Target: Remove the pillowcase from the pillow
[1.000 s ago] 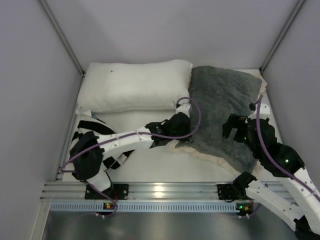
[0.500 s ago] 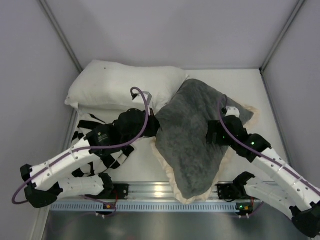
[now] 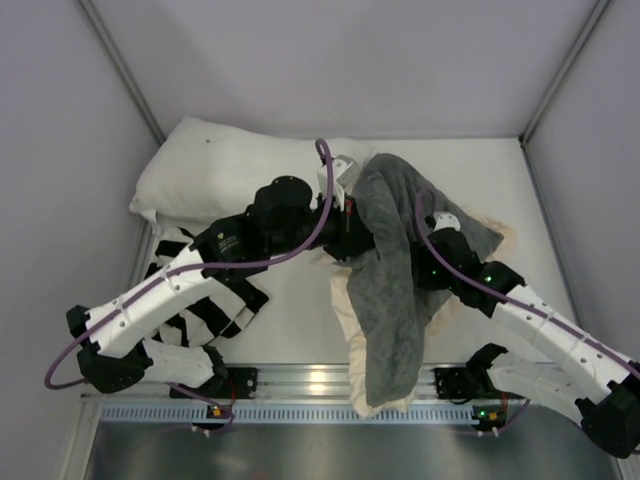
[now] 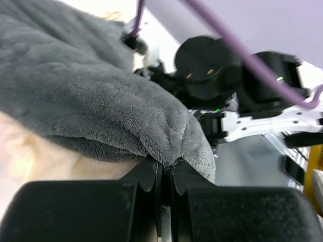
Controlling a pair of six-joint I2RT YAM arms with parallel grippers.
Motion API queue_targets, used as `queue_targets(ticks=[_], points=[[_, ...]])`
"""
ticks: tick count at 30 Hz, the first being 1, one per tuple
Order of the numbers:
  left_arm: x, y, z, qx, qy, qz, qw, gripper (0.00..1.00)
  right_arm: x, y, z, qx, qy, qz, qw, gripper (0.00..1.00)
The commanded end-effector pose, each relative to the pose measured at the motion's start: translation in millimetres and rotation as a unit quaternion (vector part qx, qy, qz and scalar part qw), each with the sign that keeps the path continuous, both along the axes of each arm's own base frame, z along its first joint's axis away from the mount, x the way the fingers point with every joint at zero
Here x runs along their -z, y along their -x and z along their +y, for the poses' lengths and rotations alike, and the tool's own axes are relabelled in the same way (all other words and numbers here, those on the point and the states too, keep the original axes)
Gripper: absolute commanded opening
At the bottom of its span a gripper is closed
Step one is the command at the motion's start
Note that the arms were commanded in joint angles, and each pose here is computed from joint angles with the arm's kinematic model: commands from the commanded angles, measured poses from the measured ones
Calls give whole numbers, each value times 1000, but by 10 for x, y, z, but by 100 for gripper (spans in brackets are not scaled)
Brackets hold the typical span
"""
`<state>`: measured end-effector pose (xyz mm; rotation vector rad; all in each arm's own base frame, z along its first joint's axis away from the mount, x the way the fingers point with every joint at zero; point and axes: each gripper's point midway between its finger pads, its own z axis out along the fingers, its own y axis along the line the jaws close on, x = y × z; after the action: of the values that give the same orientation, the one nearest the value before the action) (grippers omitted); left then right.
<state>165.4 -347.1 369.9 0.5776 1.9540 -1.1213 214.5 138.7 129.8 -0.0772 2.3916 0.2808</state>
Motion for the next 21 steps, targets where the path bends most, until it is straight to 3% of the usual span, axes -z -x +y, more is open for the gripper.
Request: queue_targets(ticks=[1,3,5,10,21], points=[[-1364,276,-207,99,178,-102,974,0,-686,-219,359,-24,-88,-92,992,91],[-1706,270,-158,91,198,-127,968,0,-821,-231,302,-20,-85,-113,990,91],[-1778,191,-179,79,185,-137,970,0,-1017,-254,219,-8,-79,-134,988,91],[-2375,234,104,47,233,-179,955,0,-1089,-220,177,-13,-69,-134,988,93],[-2847,640,756,44,310,-191,930,0,-1070,-146,564,-82,-132,-115,981,92]])
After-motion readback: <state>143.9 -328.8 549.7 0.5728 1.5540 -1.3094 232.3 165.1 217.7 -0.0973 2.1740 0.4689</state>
